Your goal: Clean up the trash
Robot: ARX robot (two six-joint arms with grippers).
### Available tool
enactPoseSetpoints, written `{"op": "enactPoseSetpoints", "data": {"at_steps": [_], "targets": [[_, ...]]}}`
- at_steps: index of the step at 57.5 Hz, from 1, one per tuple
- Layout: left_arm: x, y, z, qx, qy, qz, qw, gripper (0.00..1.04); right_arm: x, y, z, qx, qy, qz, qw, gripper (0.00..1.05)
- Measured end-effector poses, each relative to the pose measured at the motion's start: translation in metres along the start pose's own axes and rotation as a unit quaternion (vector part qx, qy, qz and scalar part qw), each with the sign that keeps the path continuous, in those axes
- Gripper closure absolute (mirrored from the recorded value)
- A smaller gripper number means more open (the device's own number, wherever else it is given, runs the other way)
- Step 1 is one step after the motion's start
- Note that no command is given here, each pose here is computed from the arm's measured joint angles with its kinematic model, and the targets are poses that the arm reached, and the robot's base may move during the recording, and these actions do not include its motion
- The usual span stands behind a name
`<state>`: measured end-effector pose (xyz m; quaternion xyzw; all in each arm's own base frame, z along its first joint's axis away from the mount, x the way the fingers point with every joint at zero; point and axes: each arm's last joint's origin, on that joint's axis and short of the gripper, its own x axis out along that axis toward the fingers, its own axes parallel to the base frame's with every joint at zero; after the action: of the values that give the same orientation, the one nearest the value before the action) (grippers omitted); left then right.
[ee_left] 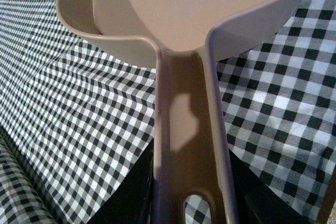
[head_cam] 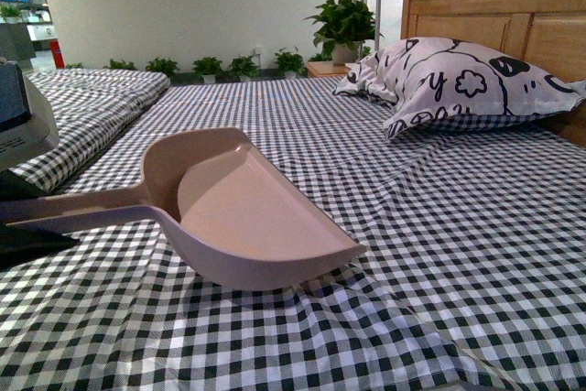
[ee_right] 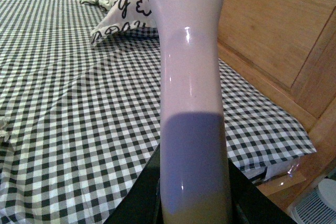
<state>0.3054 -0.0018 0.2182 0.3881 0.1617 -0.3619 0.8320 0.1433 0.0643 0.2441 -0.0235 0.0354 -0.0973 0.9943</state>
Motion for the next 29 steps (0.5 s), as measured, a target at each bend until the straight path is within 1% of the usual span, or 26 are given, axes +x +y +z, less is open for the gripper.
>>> {"op": "enactPoseSetpoints", "data": {"at_steps": [8, 19, 29], "targets": [[-0.006, -0.003, -0.008, -0.017, 0.013, -0.024, 0.999, 0.78, 0.000, 0.000, 0.000, 0.000, 0.000, 0.000, 1.000, 0.86], [-0.011, 0.001, -0.014, -0.017, 0.018, -0.014, 1.000, 0.78, 0.000, 0.000, 0.000, 0.000, 0.000, 0.000, 1.000, 0.86], [-0.010, 0.002, -0.013, -0.013, 0.010, -0.008, 1.000, 0.78, 0.000, 0.000, 0.000, 0.000, 0.000, 0.000, 1.000, 0.86]]}}
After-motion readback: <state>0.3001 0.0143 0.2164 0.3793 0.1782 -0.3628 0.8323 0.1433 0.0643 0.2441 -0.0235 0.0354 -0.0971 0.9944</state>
